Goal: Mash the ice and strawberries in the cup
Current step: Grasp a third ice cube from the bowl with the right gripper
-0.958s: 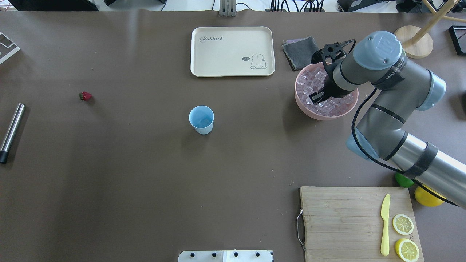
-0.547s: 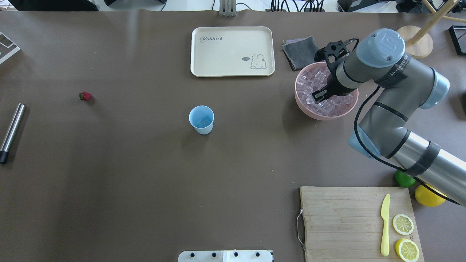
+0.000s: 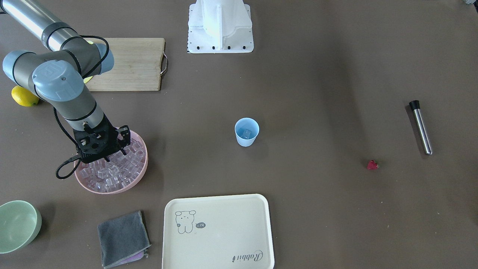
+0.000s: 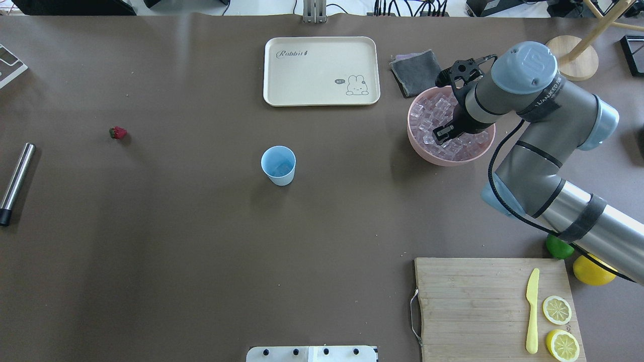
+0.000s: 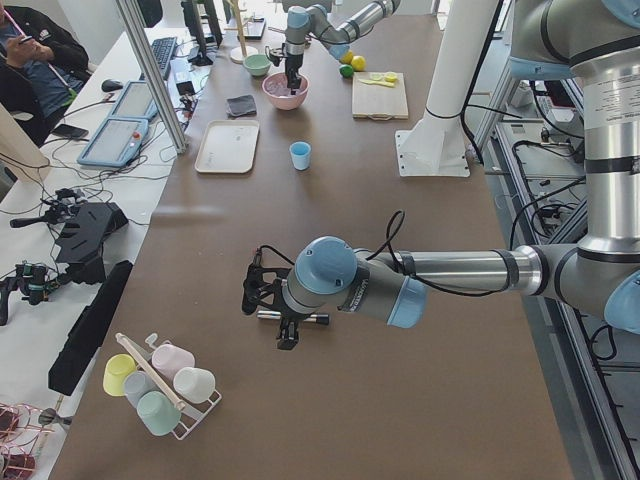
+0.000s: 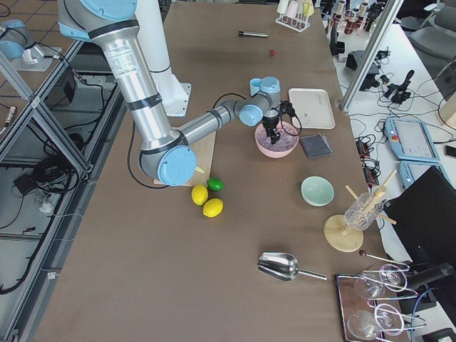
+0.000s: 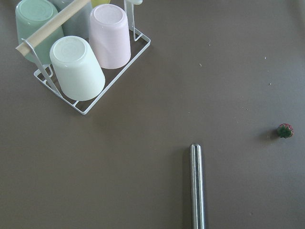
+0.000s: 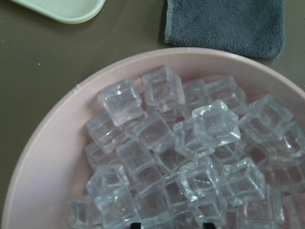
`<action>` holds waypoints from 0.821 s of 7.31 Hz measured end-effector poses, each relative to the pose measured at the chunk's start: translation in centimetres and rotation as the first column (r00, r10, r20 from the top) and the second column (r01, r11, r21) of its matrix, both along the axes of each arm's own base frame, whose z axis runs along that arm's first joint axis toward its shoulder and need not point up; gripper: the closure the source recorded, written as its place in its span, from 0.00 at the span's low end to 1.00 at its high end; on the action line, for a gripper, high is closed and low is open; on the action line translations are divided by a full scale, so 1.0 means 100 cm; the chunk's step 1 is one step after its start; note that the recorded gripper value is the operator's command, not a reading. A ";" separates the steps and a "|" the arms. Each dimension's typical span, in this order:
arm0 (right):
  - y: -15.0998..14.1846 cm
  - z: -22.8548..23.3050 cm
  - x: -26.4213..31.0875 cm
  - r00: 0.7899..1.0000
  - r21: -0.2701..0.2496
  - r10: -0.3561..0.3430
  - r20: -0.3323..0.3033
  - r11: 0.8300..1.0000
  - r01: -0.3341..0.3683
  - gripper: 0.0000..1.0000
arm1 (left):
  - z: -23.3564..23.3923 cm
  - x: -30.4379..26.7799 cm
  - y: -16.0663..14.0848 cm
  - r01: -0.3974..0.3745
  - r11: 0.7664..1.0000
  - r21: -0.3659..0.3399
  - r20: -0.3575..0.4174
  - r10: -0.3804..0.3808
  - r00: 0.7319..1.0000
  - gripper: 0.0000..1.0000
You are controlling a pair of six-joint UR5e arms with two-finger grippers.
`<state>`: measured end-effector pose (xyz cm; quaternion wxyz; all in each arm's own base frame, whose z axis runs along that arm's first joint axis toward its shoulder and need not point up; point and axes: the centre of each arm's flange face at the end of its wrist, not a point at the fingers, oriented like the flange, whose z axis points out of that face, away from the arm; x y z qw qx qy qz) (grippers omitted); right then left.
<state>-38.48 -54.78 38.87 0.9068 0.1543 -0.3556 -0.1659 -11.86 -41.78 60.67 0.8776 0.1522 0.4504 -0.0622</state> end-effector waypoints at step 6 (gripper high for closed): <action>-0.004 -0.019 0.013 0.999 0.004 0.008 0.040 1.000 -0.008 0.91 | 0.000 0.000 0.001 0.000 1.000 0.001 0.000 0.000 1.000 0.01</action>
